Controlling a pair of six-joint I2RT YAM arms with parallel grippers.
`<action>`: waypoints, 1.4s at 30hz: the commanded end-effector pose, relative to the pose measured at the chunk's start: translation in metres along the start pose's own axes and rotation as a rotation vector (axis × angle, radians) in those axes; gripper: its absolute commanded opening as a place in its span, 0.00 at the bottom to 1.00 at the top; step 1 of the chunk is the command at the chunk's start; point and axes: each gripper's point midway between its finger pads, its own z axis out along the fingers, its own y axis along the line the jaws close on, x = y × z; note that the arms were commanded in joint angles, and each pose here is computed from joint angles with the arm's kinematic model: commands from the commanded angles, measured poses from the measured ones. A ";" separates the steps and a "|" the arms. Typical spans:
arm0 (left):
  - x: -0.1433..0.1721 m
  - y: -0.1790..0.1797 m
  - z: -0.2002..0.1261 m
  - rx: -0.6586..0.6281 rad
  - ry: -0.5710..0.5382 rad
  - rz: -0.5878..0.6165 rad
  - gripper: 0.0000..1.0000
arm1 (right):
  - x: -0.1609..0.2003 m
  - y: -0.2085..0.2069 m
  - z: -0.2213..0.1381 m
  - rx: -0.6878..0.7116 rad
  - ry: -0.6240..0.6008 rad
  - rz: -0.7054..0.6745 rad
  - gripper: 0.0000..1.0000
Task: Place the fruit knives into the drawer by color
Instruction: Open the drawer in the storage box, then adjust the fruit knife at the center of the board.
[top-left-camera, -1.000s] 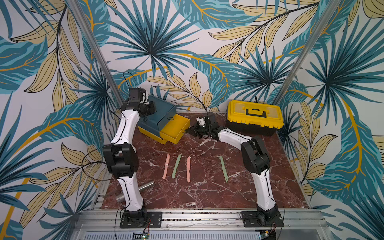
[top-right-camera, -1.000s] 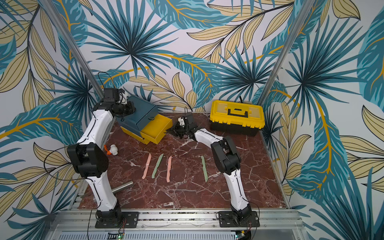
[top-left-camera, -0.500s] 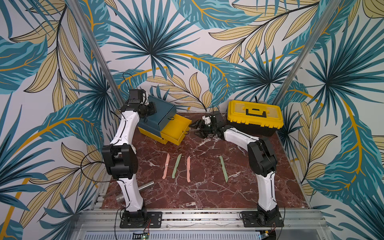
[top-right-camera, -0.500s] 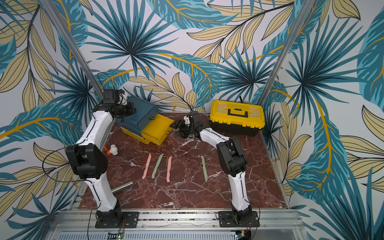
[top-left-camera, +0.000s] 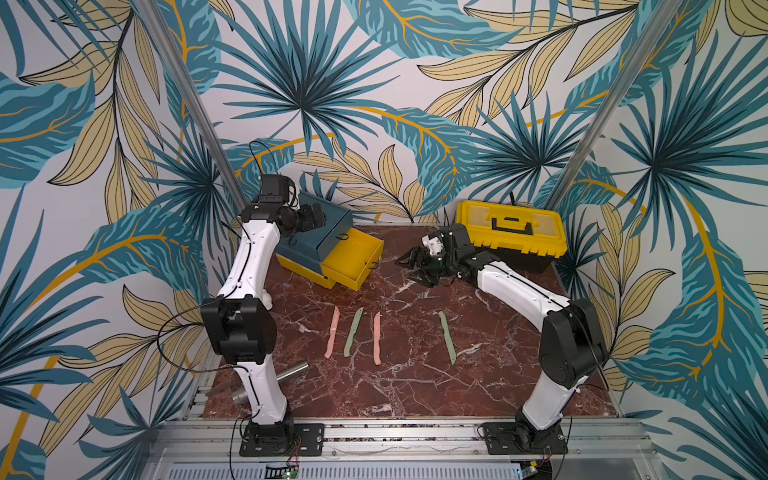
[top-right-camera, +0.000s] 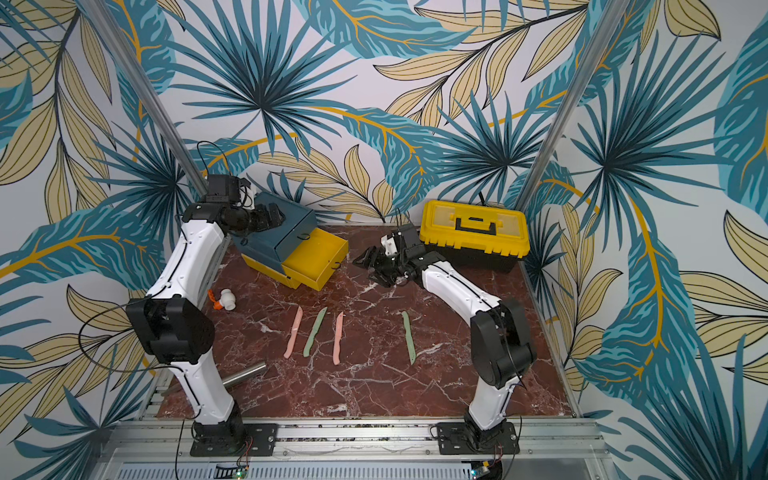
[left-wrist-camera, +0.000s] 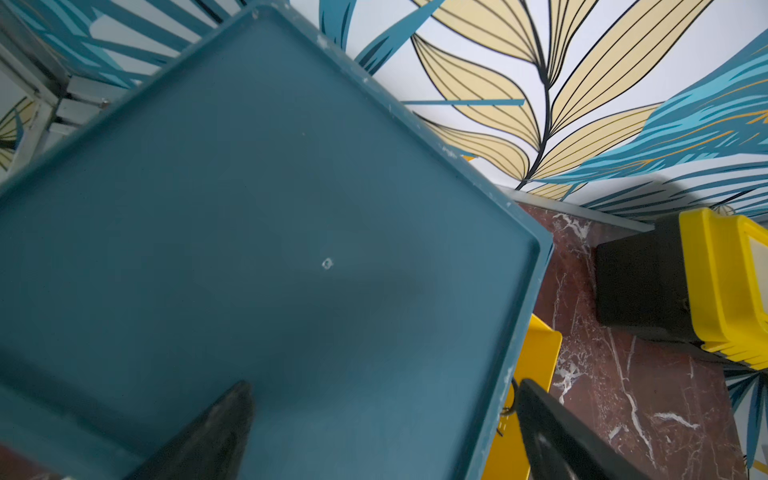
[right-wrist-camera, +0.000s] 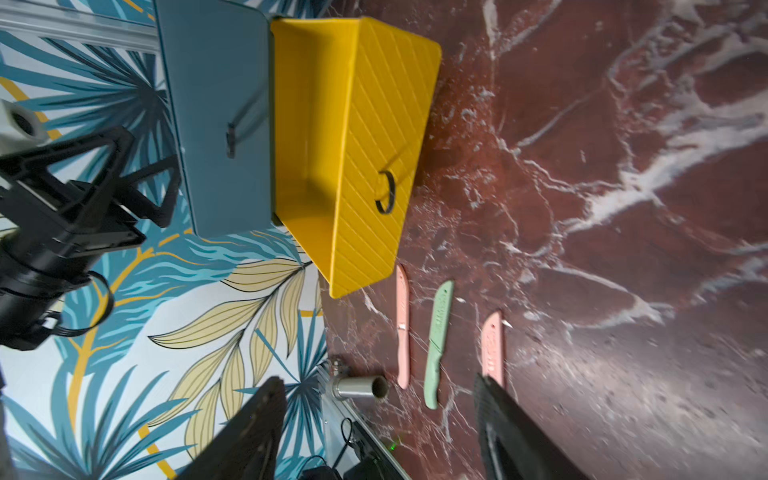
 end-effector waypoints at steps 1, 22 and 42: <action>0.015 -0.019 -0.036 -0.020 0.024 0.047 1.00 | 0.035 -0.042 -0.015 0.174 0.067 -0.038 0.74; 0.238 -0.175 -0.076 0.397 0.245 0.149 1.00 | 0.095 -0.190 -0.094 0.804 0.166 -0.260 0.72; 0.317 -0.212 -0.030 0.519 0.336 0.140 1.00 | 0.074 -0.208 -0.051 0.836 0.209 -0.286 0.54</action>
